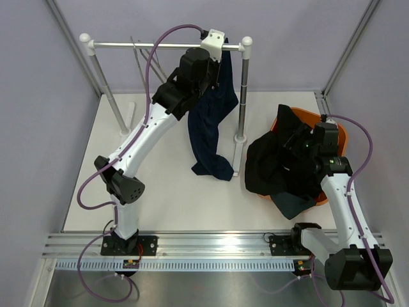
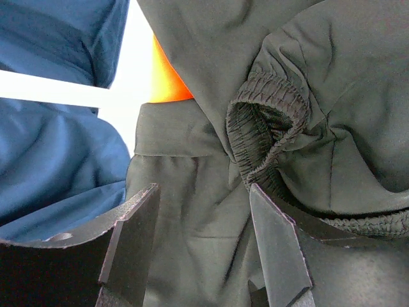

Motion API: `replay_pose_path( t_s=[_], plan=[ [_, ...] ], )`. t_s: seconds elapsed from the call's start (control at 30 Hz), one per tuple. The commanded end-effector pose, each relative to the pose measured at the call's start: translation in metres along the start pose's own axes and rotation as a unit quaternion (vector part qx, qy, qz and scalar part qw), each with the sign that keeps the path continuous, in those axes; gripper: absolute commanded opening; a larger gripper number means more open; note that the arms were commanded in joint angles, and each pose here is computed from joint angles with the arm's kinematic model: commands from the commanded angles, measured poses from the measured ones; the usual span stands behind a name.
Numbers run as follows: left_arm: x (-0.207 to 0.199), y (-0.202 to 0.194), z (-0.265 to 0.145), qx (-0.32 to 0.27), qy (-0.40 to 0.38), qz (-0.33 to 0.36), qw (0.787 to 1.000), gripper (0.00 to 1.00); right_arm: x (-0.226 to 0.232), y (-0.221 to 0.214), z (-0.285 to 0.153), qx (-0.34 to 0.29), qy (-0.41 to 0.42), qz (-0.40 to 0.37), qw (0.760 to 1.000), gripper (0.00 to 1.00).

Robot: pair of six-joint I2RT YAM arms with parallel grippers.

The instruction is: Remove the shorts from the hanger

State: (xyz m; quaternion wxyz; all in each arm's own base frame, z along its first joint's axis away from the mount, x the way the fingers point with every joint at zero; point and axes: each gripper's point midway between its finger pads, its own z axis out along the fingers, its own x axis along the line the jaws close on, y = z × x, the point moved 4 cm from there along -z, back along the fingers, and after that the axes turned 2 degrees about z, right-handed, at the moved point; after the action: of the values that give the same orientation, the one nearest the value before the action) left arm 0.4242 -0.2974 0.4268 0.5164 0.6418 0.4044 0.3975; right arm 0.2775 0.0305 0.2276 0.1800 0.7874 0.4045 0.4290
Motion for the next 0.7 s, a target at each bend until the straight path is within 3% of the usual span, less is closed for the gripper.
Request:
replay_pose_path(
  t_s=[0.0, 0.2, 0.4, 0.67],
  plan=[
    [0.02, 0.071, -0.052, -0.092, -0.01, -0.019, 0.996, 0.0, 0.01, 0.006, -0.001, -0.01, 0.023, -0.011, 1.0, 0.67],
    [0.026, 0.058, -0.068, -0.057, -0.005, -0.011, 0.998, 0.0, 0.011, 0.011, -0.003, -0.02, 0.019, -0.015, 1.0, 0.67],
    [0.033, 0.037, -0.09, -0.027, -0.005, -0.008, 1.0, 0.0, 0.011, 0.016, -0.008, -0.032, 0.014, -0.018, 0.999, 0.79],
    [0.042, 0.029, -0.125, -0.016, -0.014, -0.005, 1.0, 0.0, 0.019, 0.027, -0.023, -0.047, 0.021, -0.024, 0.998, 0.85]
  ],
)
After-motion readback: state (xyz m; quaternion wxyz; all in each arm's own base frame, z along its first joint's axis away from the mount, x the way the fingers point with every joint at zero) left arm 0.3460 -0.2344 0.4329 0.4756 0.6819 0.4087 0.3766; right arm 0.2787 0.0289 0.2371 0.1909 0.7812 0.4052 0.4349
